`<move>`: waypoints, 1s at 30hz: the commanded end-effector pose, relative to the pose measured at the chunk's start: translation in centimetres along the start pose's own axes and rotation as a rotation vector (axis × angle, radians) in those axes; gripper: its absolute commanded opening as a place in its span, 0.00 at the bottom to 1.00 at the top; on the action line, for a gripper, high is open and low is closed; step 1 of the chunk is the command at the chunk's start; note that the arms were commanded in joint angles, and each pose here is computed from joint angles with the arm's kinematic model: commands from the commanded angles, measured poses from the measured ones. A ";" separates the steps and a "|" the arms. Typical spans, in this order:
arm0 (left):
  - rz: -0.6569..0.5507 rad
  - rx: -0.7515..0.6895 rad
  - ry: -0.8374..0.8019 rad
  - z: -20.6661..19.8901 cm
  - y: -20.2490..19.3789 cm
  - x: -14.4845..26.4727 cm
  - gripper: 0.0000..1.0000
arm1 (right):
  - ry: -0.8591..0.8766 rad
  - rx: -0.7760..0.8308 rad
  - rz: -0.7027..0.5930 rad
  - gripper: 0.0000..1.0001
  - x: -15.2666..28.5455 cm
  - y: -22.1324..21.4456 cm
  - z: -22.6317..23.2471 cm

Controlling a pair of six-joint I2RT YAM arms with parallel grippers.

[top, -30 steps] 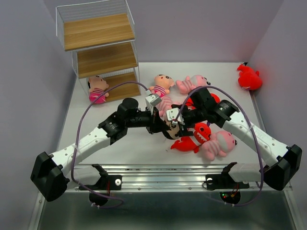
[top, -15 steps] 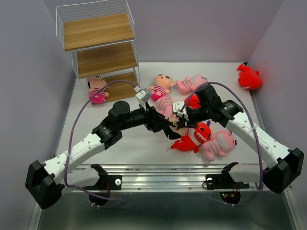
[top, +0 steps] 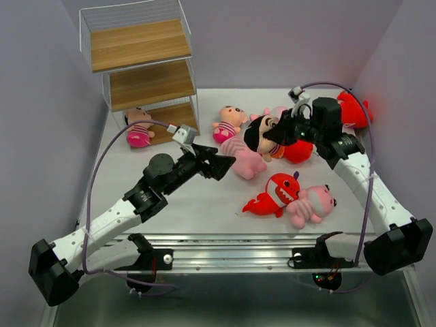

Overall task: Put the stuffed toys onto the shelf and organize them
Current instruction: Pass the stuffed toy from the left arm to the right, then pass the stuffed toy from the right arm to the left

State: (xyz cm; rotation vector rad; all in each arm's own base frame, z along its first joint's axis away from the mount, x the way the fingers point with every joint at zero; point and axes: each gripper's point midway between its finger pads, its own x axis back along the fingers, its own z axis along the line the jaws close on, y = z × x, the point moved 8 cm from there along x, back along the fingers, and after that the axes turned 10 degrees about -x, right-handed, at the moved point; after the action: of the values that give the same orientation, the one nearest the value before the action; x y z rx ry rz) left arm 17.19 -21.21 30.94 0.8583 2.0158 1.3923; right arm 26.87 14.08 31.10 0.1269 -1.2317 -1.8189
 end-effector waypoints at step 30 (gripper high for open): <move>-0.099 -0.027 0.276 -1.8 -3.4 -11.4 0.90 | 0.175 -1.181 -0.077 0.01 0.5 4.9 0.8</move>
State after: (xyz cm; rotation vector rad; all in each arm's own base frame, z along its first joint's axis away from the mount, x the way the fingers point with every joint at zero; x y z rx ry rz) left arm 21.51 -31.77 26.12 0.7727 2.0905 1.6075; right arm 30.01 14.20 33.02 -0.4600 0.0710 -2.2569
